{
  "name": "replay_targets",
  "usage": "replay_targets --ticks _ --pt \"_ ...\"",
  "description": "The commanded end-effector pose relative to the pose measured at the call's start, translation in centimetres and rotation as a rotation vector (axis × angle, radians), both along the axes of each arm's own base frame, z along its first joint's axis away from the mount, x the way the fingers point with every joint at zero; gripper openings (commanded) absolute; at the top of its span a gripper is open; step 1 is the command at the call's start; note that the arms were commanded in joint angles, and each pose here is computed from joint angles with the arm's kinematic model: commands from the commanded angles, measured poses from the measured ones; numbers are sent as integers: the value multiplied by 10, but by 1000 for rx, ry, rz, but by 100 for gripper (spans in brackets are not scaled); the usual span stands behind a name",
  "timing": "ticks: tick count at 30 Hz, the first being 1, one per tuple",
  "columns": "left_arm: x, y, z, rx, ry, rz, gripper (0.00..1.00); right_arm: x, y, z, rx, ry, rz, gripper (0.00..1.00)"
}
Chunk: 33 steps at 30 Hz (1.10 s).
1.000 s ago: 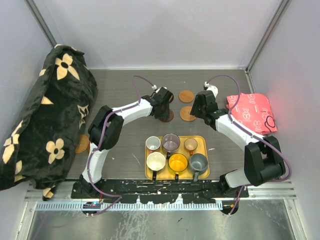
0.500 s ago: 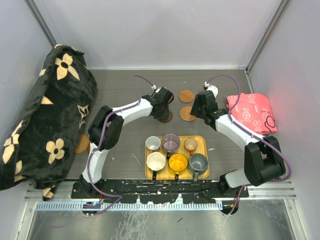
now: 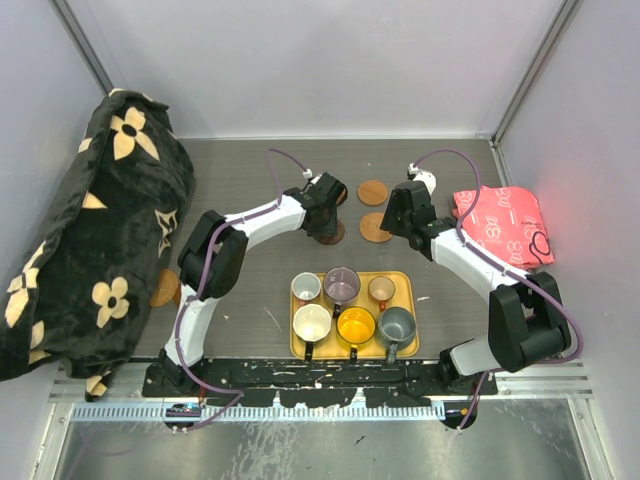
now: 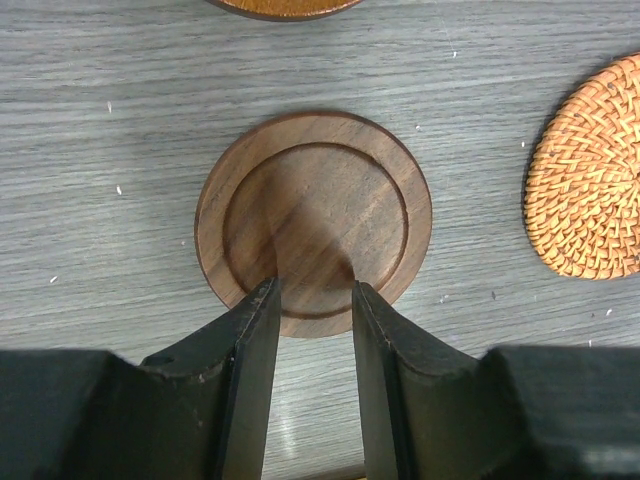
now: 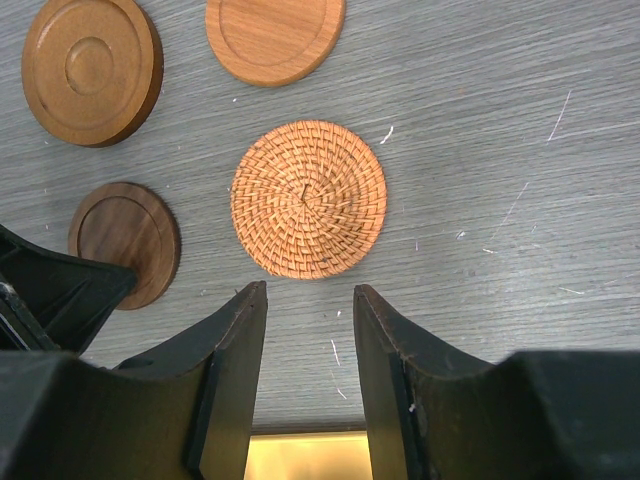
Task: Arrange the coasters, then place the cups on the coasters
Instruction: Move the coaster to the center of the board.
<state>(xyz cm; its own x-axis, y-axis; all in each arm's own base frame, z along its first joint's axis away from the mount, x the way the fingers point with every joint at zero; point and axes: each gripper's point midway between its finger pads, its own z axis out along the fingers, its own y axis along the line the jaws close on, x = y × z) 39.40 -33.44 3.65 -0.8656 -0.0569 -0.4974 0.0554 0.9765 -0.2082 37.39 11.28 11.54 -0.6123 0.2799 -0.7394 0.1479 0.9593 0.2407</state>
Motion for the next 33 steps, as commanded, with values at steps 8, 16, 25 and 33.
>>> replay_targets --ticks 8,16,25,33 --pt "9 -4 38 2 -92 -32 38 10 3 15 30 -61 -8 46" --pt "7 -12 71 -24 -177 -78 39 11 3 17 27 -66 -4 46" --pt "3 -13 107 -60 -260 -127 39 12 3 5 16 -40 -2 46" --pt "-7 14 111 -24 -288 -58 39 7 2 -10 -2 -7 4 46"
